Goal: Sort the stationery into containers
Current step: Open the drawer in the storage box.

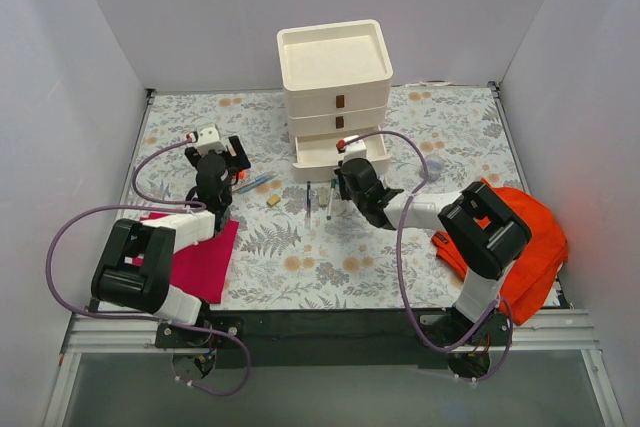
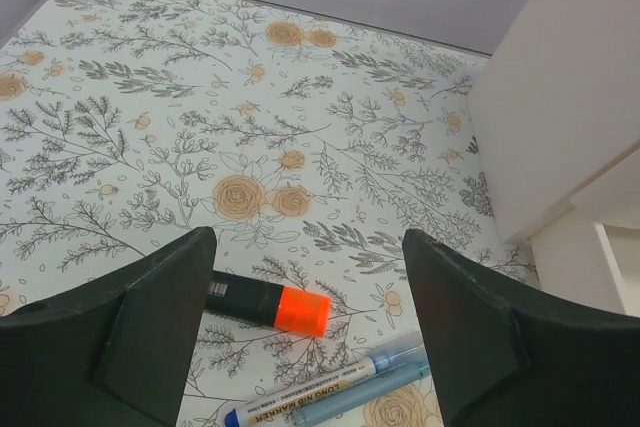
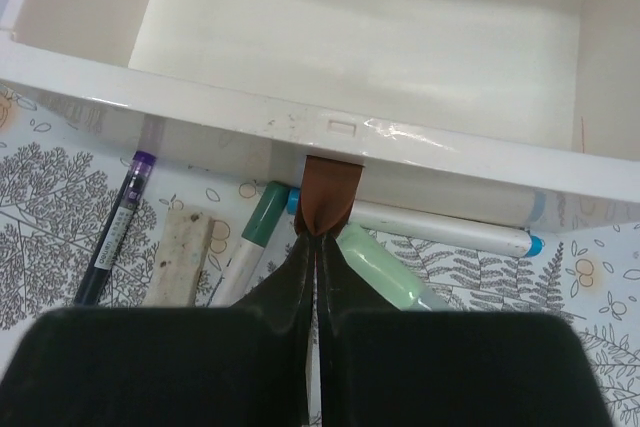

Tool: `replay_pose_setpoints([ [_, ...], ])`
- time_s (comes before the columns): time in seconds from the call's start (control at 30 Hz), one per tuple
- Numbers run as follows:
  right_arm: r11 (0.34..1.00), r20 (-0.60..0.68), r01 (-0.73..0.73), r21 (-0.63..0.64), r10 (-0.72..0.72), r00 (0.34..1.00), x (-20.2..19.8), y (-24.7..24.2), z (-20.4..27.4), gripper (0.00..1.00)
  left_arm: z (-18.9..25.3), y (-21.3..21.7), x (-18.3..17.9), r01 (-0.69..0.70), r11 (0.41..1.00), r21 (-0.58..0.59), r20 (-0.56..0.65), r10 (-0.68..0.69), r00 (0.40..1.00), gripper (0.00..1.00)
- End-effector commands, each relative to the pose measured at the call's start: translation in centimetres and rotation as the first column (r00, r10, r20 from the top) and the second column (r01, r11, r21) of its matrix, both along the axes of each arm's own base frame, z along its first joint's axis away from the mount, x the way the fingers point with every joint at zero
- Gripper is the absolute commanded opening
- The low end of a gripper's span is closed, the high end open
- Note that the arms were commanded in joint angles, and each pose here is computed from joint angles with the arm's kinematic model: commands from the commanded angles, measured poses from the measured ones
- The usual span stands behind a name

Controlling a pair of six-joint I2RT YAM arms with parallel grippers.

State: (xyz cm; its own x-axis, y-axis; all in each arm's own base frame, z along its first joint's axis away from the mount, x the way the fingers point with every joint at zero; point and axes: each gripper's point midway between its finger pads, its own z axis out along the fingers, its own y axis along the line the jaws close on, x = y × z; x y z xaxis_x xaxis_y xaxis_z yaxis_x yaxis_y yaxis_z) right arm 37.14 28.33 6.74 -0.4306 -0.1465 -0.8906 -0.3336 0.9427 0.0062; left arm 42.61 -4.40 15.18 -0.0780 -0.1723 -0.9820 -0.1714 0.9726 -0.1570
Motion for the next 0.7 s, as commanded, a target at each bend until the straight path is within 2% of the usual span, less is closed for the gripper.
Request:
replay_pose_setpoints([
  [0.0, 0.998, 0.022, -0.029, 0.056, 0.028, 0.999, -1.5, 0.8, 1.9, 0.01, 0.9, -0.3, -1.0, 0.011, 1.000, -0.006, 0.013, -0.011, 1.000, 0.75],
  [0.23, 0.998, 0.033, -0.024, 0.055, 0.022, 0.999, -2.0, 0.6, 2.3, 0.02, 1.0, -0.6, -1.7, 0.028, 1.000, -0.002, -0.003, -0.028, 1.000, 0.78],
  [0.3, 0.999, 0.044, -0.029, 0.043, 0.027, 0.999, -1.6, 0.8, 2.6, 0.18, 1.3, -0.7, -1.6, 0.030, 1.000, 0.003, -0.003, -0.030, 1.000, 0.78],
  [0.33, 0.999, 0.052, -0.033, 0.035, 0.031, 0.998, -1.4, 0.9, 2.8, 0.33, 1.4, -0.7, -1.6, 0.033, 0.999, 0.018, -0.007, -0.033, 0.999, 0.79],
  [0.4, 0.998, 0.084, -0.059, 0.015, 0.058, 0.995, -0.7, 1.5, 4.4, 0.44, 2.0, -0.6, -1.2, 0.032, 0.998, 0.047, -0.012, -0.031, 0.999, 0.79],
  [0.47, 0.995, 0.067, -0.098, -0.018, 0.099, 0.993, -0.6, 1.8, 5.3, 0.60, 2.1, 0.0, -1.1, 0.023, 0.994, 0.104, -0.038, -0.019, 0.999, 0.79],
  [0.53, 0.988, 0.055, -0.144, -0.047, 0.147, 0.988, -0.8, 1.5, 6.3, 0.69, 3.4, 0.1, -0.8, 0.023, 0.992, 0.128, -0.036, -0.018, 0.999, 0.79],
  [0.67, 0.963, 0.103, -0.262, -0.066, 0.268, 0.958, -1.0, 0.5, 10.4, 0.74, 6.2, -0.1, -1.4, 0.080, 0.974, 0.212, -0.012, -0.080, 0.997, 0.79],
])
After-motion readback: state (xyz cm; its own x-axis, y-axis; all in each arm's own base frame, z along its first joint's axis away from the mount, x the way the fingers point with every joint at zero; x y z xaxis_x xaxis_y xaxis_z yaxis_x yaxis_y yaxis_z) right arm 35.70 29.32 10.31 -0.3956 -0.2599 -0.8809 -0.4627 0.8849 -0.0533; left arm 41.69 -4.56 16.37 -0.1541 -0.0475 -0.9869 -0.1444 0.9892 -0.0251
